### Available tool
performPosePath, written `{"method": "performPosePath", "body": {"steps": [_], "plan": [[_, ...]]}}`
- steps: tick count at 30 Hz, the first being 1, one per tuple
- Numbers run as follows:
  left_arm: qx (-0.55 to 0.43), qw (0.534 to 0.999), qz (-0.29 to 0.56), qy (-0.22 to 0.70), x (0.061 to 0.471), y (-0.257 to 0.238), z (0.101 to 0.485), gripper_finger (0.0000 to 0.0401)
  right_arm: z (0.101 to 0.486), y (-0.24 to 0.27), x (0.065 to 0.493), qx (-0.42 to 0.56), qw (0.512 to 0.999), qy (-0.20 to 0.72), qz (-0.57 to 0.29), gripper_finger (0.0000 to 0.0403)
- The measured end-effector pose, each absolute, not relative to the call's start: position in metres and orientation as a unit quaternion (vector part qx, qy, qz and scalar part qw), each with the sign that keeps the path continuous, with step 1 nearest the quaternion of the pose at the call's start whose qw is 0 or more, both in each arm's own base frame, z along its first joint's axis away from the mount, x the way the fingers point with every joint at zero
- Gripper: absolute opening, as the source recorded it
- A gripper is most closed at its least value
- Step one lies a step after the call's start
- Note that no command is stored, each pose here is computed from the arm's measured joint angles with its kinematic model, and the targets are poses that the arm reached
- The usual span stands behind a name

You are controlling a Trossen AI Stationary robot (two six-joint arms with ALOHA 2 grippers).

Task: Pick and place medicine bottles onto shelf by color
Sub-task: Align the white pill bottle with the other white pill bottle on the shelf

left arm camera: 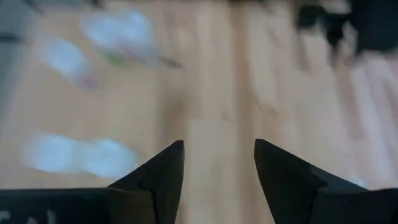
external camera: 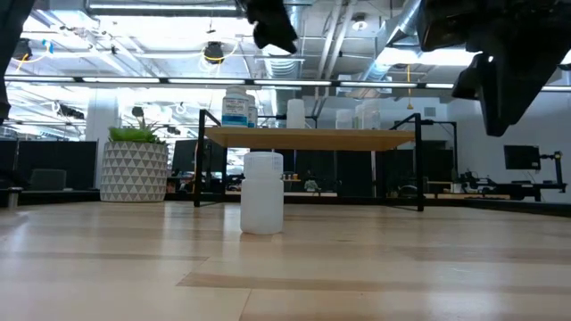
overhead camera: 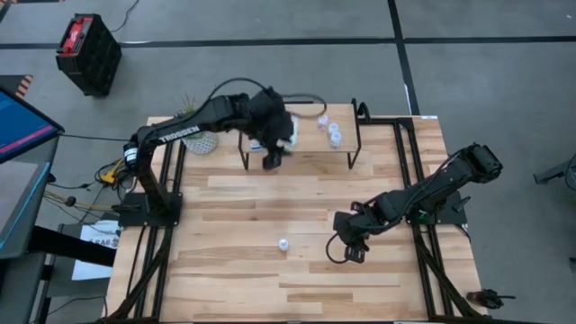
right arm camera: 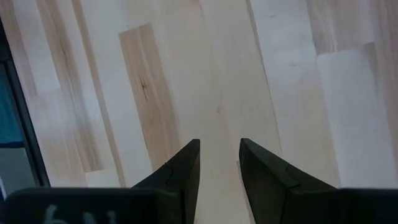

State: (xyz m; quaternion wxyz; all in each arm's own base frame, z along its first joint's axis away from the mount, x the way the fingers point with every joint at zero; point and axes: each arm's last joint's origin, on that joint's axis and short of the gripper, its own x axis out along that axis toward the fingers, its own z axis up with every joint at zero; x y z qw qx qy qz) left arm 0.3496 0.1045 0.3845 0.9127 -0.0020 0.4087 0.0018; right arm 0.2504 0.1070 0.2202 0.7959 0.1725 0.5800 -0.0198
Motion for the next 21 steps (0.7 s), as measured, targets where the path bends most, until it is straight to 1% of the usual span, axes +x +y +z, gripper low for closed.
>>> {"method": "performPosePath", "body": {"steps": [3,8,13,16,17,21], "plan": [[-0.02,0.88,-0.04,0.473,0.345,0.082,0.373,0.0181,0.22,0.11,0.249,0.167,0.796,0.581,-0.014,0.0136],[-0.041,0.82,-0.076,0.566,0.339,0.042,0.349,0.0181,0.219,0.119,0.242,0.126,0.795,0.593,0.011,0.0136],[-0.035,0.759,-0.105,0.642,0.328,0.0,0.322,0.0181,0.218,0.13,0.234,0.124,0.791,0.599,0.0,0.0136],[-0.023,0.739,-0.112,0.664,0.32,-0.022,0.302,0.0181,0.218,0.138,0.229,0.121,0.795,0.595,-0.009,0.0136],[-0.019,0.739,-0.115,0.663,0.318,-0.03,0.295,0.0181,0.218,0.14,0.228,0.12,0.796,0.593,-0.011,0.0136],[-0.004,0.768,-0.138,0.625,0.309,-0.056,0.26,0.0181,0.219,0.145,0.226,0.121,0.802,0.584,-0.02,0.0136]]}}
